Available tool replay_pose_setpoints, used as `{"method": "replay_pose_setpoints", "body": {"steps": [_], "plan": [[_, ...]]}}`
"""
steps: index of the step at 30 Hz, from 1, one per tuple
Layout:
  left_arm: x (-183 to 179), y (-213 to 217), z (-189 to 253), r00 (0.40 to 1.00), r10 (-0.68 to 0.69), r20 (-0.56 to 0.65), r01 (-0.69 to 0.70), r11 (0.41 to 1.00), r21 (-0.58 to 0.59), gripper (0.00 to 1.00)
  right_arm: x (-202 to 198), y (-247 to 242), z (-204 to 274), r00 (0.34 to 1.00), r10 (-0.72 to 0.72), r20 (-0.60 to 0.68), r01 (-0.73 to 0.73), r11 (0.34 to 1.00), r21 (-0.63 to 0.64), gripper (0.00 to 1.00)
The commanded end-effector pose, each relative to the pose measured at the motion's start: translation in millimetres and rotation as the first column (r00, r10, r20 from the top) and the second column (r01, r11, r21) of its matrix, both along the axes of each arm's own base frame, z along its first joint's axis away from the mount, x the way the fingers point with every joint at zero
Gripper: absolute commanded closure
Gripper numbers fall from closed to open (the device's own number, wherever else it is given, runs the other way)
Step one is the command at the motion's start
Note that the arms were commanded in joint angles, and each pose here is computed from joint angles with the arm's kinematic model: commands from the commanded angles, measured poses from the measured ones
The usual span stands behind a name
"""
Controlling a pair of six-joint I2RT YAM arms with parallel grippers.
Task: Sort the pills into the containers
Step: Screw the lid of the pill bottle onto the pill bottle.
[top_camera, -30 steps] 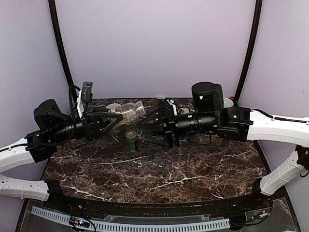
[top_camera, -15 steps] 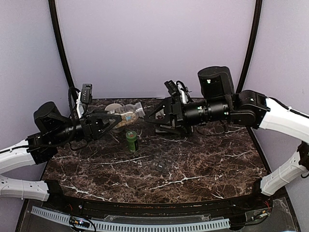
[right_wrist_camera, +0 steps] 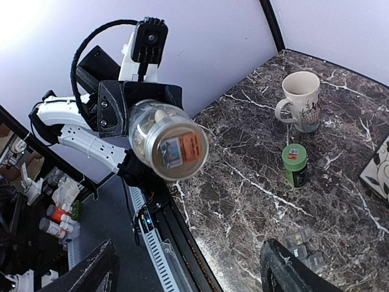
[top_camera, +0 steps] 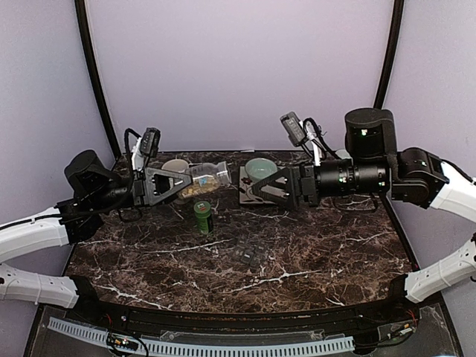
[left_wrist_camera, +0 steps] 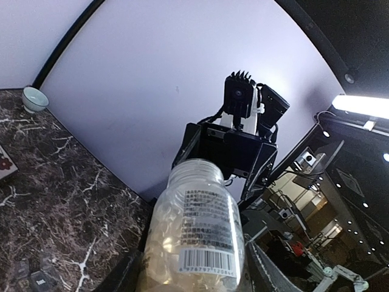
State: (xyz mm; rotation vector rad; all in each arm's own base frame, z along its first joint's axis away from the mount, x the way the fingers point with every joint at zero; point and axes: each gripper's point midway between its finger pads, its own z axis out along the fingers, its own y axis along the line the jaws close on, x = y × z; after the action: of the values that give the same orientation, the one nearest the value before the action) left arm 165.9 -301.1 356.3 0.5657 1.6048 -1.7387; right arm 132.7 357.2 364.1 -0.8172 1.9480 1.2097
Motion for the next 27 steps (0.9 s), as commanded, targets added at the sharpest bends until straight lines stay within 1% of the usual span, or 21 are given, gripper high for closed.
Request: {"method": "replay_pose_setpoints", "body": {"steps": [1, 7, 16, 27], "plan": [[-20.9, -2.9, 21.6, 0.988, -0.155, -0.006, 0.154, 0.986, -0.064, 1.0, -2.3, 8.2, 10.1, 0.992, 0.056, 0.112, -0.057, 0.998, 0.011, 0.19], [-22.9, -7.7, 18.8, 0.977, -0.209, -0.044, 0.205, 0.976, -0.076, 1.0, -6.8, 19.0, 19.7, 0.984, 0.11, 0.141, -0.114, 0.993, 0.016, 0.18], [-24.6, -9.8, 17.2, 0.968, -0.241, -0.072, 0.235, 0.968, -0.086, 1.0, -22.5, 31.0, 26.4, 0.971, 0.182, 0.153, -0.186, 0.982, 0.012, 0.19], [-26.6, -11.3, 18.0, 0.96, -0.266, -0.083, 0.258, 0.962, -0.09, 1.0, -27.5, 40.4, 25.5, 0.966, 0.201, 0.165, -0.203, 0.979, -0.005, 0.24]]}}
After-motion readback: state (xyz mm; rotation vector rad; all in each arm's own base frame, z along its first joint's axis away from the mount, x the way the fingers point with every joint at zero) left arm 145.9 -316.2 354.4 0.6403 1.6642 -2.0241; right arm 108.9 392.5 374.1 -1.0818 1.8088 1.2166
